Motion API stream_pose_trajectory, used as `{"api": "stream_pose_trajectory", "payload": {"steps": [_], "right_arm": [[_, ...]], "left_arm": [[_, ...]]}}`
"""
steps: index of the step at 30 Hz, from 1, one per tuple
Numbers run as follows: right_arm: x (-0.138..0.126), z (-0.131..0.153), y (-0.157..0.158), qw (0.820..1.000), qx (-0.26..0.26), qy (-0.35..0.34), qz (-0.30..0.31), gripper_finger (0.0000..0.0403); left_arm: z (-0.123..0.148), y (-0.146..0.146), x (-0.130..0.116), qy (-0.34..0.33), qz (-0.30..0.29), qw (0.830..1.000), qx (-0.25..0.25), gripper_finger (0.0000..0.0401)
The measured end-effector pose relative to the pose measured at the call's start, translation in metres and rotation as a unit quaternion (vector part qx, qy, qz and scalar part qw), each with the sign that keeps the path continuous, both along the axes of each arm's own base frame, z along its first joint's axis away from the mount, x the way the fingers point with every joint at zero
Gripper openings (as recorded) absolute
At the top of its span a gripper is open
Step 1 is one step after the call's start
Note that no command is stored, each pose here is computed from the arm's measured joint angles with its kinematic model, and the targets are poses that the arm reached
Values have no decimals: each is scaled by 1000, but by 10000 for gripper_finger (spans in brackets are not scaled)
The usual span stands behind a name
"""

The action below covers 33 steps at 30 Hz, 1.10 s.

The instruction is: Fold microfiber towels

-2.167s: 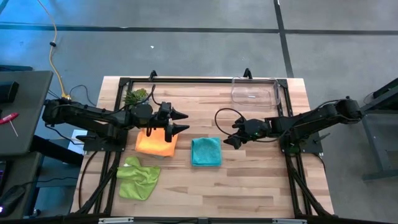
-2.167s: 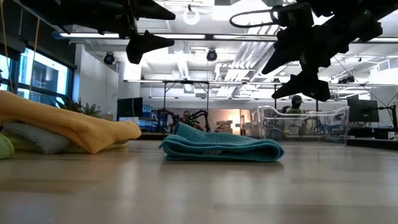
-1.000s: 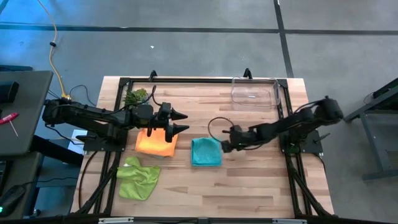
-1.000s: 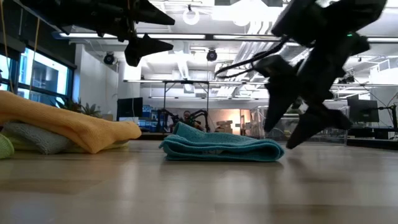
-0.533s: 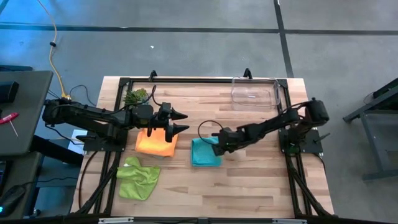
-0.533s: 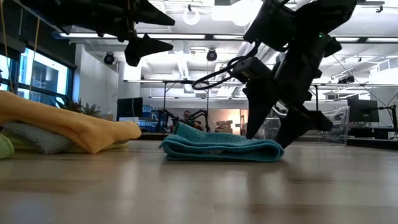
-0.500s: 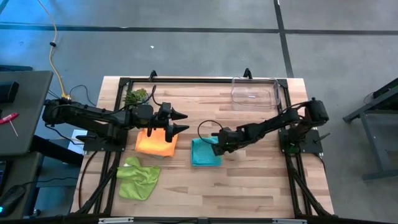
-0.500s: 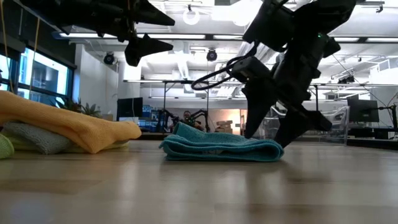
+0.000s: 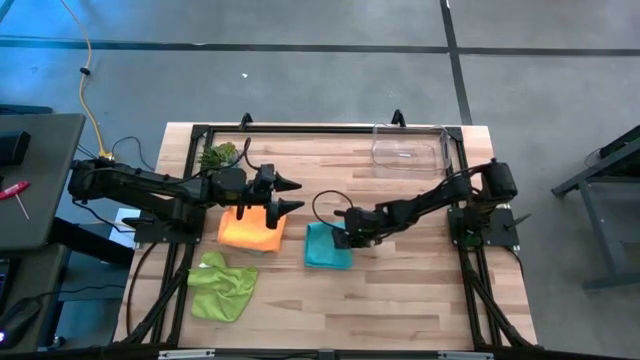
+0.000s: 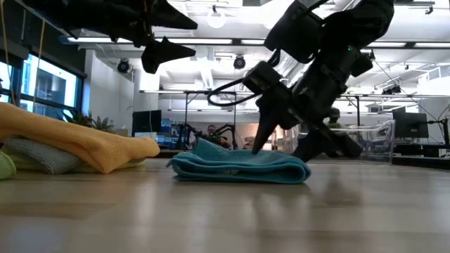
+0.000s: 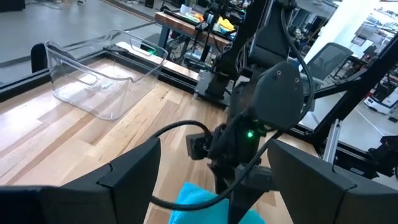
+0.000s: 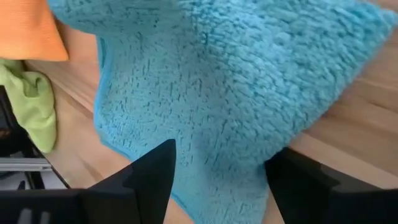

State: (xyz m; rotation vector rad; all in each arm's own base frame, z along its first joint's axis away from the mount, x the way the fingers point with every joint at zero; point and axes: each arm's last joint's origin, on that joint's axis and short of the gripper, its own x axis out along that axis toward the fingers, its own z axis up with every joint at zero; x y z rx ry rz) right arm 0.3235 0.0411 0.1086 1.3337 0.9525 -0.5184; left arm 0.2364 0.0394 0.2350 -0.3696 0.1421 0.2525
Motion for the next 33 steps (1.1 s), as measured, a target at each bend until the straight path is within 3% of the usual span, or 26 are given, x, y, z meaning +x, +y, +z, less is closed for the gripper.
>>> {"api": "stream_pose_trajectory", "payload": {"steps": [4, 10, 12, 18, 25, 33], "right_arm": [[0, -2, -2, 1000, -27, 0, 14, 175], [-3, -5, -8, 998, -50, 10, 31, 36], [-4, -4, -8, 997, -62, 6, 40, 12], [-11, 19, -14, 991, -118, -13, 58, 4], [-17, 66, -24, 979, -145, -103, 100, 2], [-27, 110, -30, 959, -168, -200, 106, 1]], "left_arm": [[9, 3, -2, -17, -5, 1000, 0, 287], [34, 12, -9, -62, -7, 998, 7, 287], [41, 15, -13, -76, -4, 997, 10, 287], [60, 22, -30, -119, 15, 992, 24, 287], [74, 27, -46, -157, 38, 986, 38, 287], [83, 28, -50, -197, 37, 978, 52, 287]]}}
